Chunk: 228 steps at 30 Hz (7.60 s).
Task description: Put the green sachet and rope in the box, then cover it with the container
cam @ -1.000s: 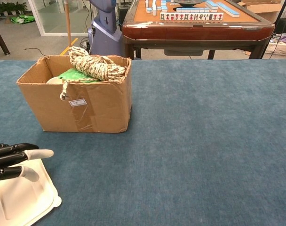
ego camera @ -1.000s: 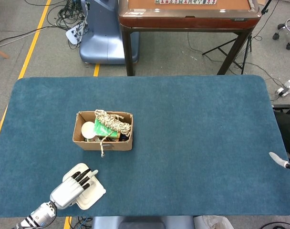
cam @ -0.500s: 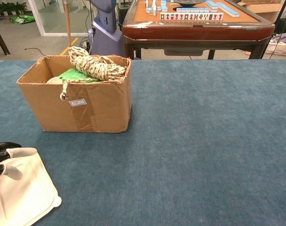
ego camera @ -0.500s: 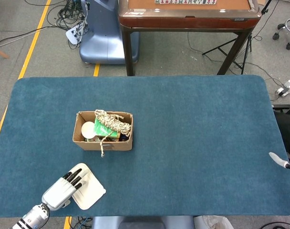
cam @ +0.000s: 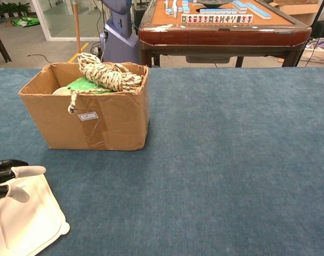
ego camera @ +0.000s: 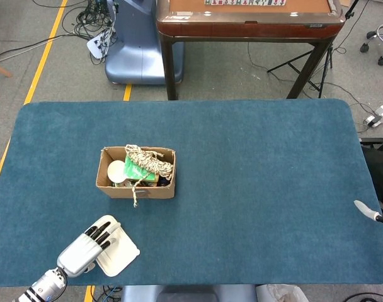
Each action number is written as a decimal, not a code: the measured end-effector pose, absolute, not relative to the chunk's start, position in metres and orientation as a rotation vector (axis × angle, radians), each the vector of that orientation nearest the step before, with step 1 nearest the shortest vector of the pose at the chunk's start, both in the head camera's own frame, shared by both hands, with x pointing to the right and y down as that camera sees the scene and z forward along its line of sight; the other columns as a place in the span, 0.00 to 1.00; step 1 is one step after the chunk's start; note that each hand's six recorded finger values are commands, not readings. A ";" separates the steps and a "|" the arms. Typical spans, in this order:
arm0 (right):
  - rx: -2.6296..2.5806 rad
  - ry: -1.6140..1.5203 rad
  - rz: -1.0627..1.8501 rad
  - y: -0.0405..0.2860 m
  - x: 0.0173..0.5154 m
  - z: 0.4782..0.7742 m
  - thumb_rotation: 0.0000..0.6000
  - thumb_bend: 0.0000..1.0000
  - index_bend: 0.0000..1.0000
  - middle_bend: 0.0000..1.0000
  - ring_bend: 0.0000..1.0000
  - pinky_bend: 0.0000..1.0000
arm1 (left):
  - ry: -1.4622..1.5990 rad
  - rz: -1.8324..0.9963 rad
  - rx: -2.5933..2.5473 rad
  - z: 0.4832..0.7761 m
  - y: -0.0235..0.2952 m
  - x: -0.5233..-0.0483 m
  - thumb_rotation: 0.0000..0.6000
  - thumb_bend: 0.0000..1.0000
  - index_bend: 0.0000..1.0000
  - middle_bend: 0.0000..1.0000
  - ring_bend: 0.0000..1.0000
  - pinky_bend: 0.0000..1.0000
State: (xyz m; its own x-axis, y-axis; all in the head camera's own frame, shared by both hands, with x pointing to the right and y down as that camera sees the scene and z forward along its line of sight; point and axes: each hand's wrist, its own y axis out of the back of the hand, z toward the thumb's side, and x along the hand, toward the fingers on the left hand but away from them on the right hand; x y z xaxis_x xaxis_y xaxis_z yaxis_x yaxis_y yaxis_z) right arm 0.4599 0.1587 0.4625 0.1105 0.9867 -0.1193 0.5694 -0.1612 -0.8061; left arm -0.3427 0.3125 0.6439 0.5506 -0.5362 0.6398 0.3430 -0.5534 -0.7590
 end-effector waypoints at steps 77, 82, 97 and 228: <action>-1.803 -1.519 0.908 0.158 0.461 0.462 1.00 0.00 0.14 0.13 0.00 0.04 | 0.169 -1.205 -1.917 0.662 0.325 -0.347 1.00 0.32 0.43 0.00 0.00 0.22; -1.803 -1.519 0.908 0.158 0.461 0.462 1.00 0.00 0.14 0.13 0.00 0.04 | 0.175 -1.219 -1.923 0.662 0.325 -0.350 1.00 0.38 0.45 0.00 0.00 0.22; -1.802 -1.523 0.900 0.159 0.461 0.461 1.00 0.00 0.14 0.13 0.00 0.04 | 0.234 -1.224 -1.979 0.646 0.324 -0.349 1.00 0.47 0.48 0.00 0.00 0.22; -1.807 -1.562 0.842 0.161 0.470 0.448 1.00 0.00 0.14 0.13 0.00 0.04 | 0.410 -0.969 -1.419 0.573 0.113 -0.195 1.00 0.52 0.71 0.00 0.00 0.14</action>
State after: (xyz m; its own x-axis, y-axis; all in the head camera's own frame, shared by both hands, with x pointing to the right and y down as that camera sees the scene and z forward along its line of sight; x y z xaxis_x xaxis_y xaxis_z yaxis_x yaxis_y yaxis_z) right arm 0.4697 0.1609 0.4480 0.1065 0.9912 -0.0790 0.6109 -0.1279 -0.7813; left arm -0.1946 0.1128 0.5731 0.5765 -0.7607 0.2983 0.3154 -0.1296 -0.9401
